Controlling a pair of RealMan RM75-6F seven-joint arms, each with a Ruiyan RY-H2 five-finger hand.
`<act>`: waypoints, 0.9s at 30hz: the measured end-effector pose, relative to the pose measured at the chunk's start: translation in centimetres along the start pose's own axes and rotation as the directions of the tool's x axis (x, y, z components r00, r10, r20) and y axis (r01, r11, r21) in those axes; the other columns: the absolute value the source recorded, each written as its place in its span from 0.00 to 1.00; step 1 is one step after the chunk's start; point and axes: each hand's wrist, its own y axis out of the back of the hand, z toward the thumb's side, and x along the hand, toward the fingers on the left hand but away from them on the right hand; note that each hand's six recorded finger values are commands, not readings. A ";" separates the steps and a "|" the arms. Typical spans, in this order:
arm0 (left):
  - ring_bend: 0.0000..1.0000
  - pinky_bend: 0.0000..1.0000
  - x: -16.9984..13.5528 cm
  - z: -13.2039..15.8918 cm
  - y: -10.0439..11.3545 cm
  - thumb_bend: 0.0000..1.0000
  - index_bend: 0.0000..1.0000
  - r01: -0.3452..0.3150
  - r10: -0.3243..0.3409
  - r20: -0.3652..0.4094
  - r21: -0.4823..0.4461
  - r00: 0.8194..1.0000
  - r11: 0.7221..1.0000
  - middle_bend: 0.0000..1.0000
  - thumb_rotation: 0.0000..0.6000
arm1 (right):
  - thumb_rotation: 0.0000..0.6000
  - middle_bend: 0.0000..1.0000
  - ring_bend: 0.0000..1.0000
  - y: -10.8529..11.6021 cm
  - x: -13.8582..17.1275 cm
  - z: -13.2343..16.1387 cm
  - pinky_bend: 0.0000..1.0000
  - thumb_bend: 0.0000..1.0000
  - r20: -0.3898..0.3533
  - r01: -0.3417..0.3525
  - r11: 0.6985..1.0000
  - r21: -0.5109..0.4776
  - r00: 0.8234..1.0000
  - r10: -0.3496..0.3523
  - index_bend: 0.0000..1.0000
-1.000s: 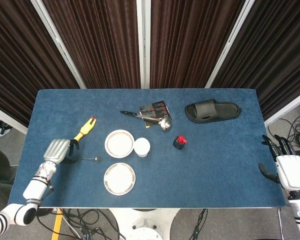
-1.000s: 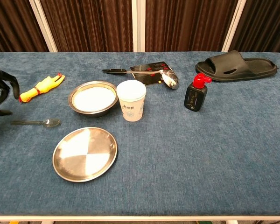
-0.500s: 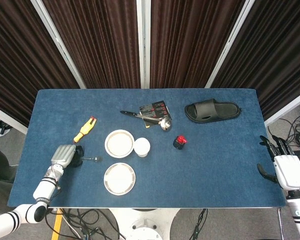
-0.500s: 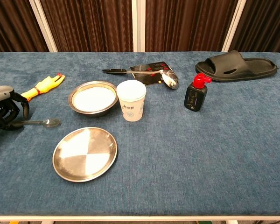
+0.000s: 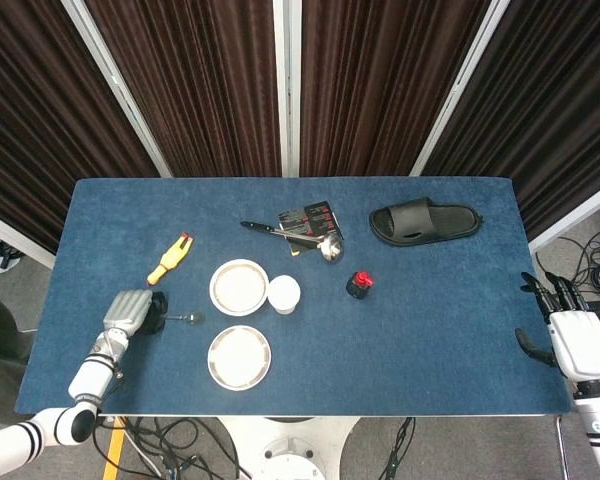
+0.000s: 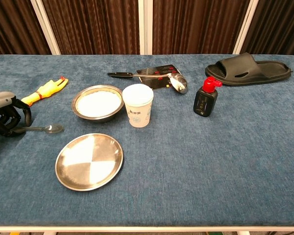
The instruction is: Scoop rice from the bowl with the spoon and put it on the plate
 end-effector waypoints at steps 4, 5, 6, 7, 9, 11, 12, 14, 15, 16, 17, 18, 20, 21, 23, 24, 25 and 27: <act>0.86 1.00 0.1 0.0 -0.2 0.42 0.57 0.004 -0.004 -0.004 0.010 1.000 1.000 0.88 1.00 | 1.00 0.23 0.00 -0.1 0.0 -0.1 0.07 0.27 0.003 -0.002 1.000 -0.002 1.000 0.002 0.06; 0.86 1.00 0.1 0.0 -0.3 0.42 0.57 0.005 -0.005 -0.004 0.011 1.000 1.000 0.88 1.00 | 1.00 0.23 0.00 -0.1 0.0 -0.1 0.07 0.27 0.003 -0.002 1.000 -0.003 1.000 0.002 0.06; 0.86 1.00 0.1 0.0 -0.4 0.42 0.57 0.005 -0.005 -0.005 0.012 1.000 1.000 0.88 1.00 | 1.00 0.23 0.00 -0.1 0.0 -0.1 0.07 0.27 0.003 -0.001 1.000 -0.003 1.000 0.001 0.06; 0.86 1.00 0.1 0.0 -0.5 0.43 0.58 0.004 -0.004 -0.006 0.014 1.000 1.000 0.88 1.00 | 1.00 0.23 0.00 0.0 -0.1 -0.1 0.07 0.27 0.003 0.000 1.000 -0.003 1.000 0.000 0.06; 0.86 1.00 0.2 0.1 -0.5 0.43 0.59 0.000 0.000 -0.006 0.019 1.000 1.000 0.88 1.00 | 1.00 0.23 0.00 0.0 -0.1 -0.2 0.07 0.27 0.004 0.001 1.000 -0.004 1.000 -0.001 0.06; 0.86 1.00 0.2 0.1 -0.4 0.45 0.61 -0.007 0.007 -0.006 0.019 1.000 1.000 0.89 1.00 | 1.00 0.23 0.00 0.0 0.0 -0.2 0.07 0.27 0.005 0.001 1.000 -0.004 1.000 -0.001 0.06; 0.86 1.00 0.2 0.1 -0.4 0.45 0.61 -0.014 0.014 -0.005 0.020 1.000 1.000 0.89 1.00 | 1.00 0.23 0.00 0.0 0.0 -0.3 0.07 0.27 0.005 0.001 1.000 -0.004 1.000 -0.001 0.06; 0.86 1.00 0.1 0.2 -0.2 0.46 0.62 -0.022 0.022 -0.003 0.022 1.000 1.000 0.89 1.00 | 1.00 0.23 0.00 0.0 0.0 -0.3 0.07 0.27 0.007 0.000 1.000 -0.005 1.000 0.000 0.06; 0.86 1.00 0.1 0.2 -0.2 0.46 0.62 -0.024 0.024 0.000 0.022 1.000 0.999 0.89 1.00 | 1.00 0.23 0.00 0.0 0.0 -0.4 0.07 0.27 0.007 0.001 1.000 -0.005 1.000 -0.001 0.06; 0.87 1.00 0.0 0.3 -0.1 0.47 0.62 -0.026 0.026 0.002 0.022 1.000 0.999 0.90 1.00 | 1.00 0.23 0.00 0.0 0.0 -0.4 0.07 0.27 0.006 0.002 1.000 -0.005 1.000 -0.002 0.06; 0.87 1.00 -0.1 0.3 0.0 0.47 0.62 -0.028 0.028 0.004 0.023 1.000 0.999 0.90 1.00 | 1.00 0.23 0.00 0.1 0.0 -0.4 0.07 0.27 0.005 0.004 1.000 -0.005 1.000 -0.004 0.06; 0.87 1.00 -0.2 0.4 0.3 0.47 0.63 -0.033 0.033 0.008 0.025 0.999 0.999 0.90 1.00 | 1.00 0.23 0.00 0.2 0.0 -0.4 0.07 0.27 0.004 0.006 1.000 -0.005 1.000 -0.006 0.06; 0.87 1.00 -0.3 0.6 0.8 0.48 0.63 -0.043 0.042 0.016 0.028 0.999 0.999 0.90 1.00 | 1.00 0.23 0.00 0.3 0.0 -0.3 0.07 0.27 0.001 0.009 1.000 -0.004 1.000 -0.009 0.06; 0.87 1.00 -0.5 0.7 1.2 0.48 0.63 -0.051 0.050 0.022 0.031 0.998 0.998 0.90 1.00 | 1.00 0.23 0.00 0.3 0.0 -0.3 0.07 0.27 0.000 0.010 1.000 -0.003 1.000 -0.010 0.06; 0.87 1.00 -0.7 0.9 2.0 0.48 0.63 -0.065 0.064 0.033 0.038 0.997 0.997 0.90 1.00 | 1.00 0.23 0.00 0.5 0.0 -0.3 0.07 0.27 -0.005 0.013 1.000 0.000 1.000 -0.013 0.06; 0.87 1.00 -0.9 1.1 2.7 0.48 0.63 -0.075 0.073 0.042 0.043 0.996 0.996 0.90 1.00 | 1.00 0.23 0.00 0.5 0.0 -0.2 0.07 0.27 -0.006 0.014 1.000 0.001 1.000 -0.014 0.06; 0.87 1.00 -1.0 1.3 3.3 0.49 0.63 -0.082 0.080 0.048 0.049 0.996 0.995 0.90 1.00 | 1.00 0.23 0.00 0.6 -0.1 -0.2 0.07 0.27 -0.008 0.016 1.000 0.002 1.000 -0.016 0.06; 0.87 1.00 -1.1 1.8 4.6 0.49 0.63 -0.097 0.093 0.066 0.068 0.994 0.993 0.90 1.00 | 1.00 0.23 0.00 0.8 -0.1 -0.1 0.07 0.27 -0.012 0.022 1.000 0.005 1.000 -0.022 0.06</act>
